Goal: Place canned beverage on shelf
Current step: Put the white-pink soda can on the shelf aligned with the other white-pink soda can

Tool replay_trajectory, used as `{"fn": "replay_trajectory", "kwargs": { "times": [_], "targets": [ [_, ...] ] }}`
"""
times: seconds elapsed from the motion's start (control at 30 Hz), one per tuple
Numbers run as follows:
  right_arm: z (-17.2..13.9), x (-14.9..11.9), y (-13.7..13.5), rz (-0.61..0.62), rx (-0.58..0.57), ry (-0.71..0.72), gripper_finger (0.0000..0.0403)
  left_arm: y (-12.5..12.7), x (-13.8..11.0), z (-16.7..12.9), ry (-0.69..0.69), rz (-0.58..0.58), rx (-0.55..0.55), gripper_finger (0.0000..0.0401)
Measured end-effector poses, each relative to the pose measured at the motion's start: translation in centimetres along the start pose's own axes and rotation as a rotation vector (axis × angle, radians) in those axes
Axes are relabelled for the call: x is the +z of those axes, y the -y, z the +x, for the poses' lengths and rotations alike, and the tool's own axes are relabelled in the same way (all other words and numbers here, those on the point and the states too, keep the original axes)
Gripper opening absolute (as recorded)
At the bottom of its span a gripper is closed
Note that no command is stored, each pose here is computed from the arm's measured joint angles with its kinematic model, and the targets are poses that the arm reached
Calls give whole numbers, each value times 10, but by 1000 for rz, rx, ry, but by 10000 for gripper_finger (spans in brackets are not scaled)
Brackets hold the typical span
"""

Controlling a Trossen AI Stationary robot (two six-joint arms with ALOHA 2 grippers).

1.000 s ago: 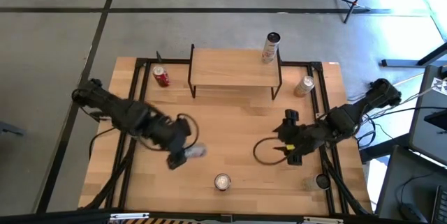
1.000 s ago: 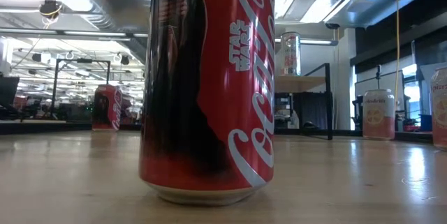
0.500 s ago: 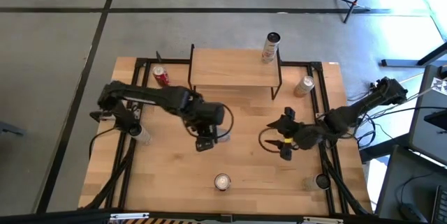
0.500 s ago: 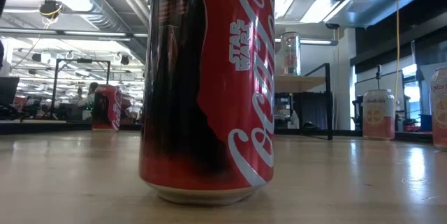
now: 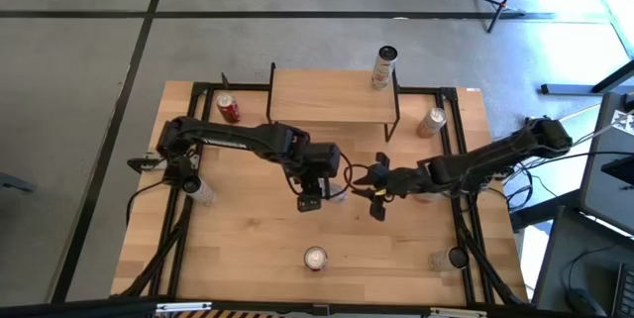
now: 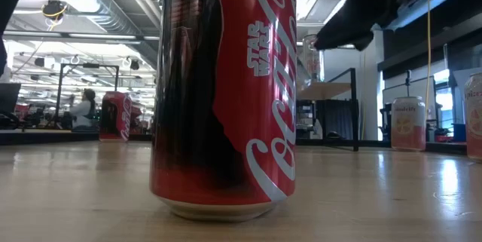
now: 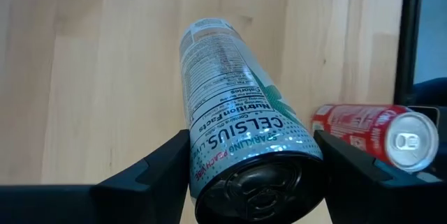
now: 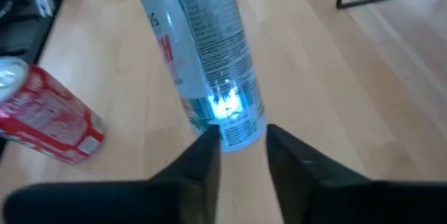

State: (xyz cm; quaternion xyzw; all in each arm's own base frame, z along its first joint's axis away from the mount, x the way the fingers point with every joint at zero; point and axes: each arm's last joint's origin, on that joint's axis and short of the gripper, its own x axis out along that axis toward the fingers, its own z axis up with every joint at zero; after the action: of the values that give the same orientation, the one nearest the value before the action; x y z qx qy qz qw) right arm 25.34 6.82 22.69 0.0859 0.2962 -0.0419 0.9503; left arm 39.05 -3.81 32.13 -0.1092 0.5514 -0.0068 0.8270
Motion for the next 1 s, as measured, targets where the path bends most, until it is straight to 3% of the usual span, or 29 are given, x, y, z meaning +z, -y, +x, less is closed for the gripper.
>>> {"fn": "replay_trajectory", "kwargs": {
  "times": [0.17,0.3,0.73,1.0],
  "targets": [
    [16,-8,-2,-20,-13,-37,29,1,4,0,40,10,-5,235],
    [27,-11,-5,-37,-8,-32,5,2,6,0,64,12,-8,234],
    [50,-21,-7,-43,-20,-54,7,3,17,-2,198,20,37,235],
    [58,-27,-7,-50,-22,-83,7,0,16,10,211,15,62,237]
  ]
}}
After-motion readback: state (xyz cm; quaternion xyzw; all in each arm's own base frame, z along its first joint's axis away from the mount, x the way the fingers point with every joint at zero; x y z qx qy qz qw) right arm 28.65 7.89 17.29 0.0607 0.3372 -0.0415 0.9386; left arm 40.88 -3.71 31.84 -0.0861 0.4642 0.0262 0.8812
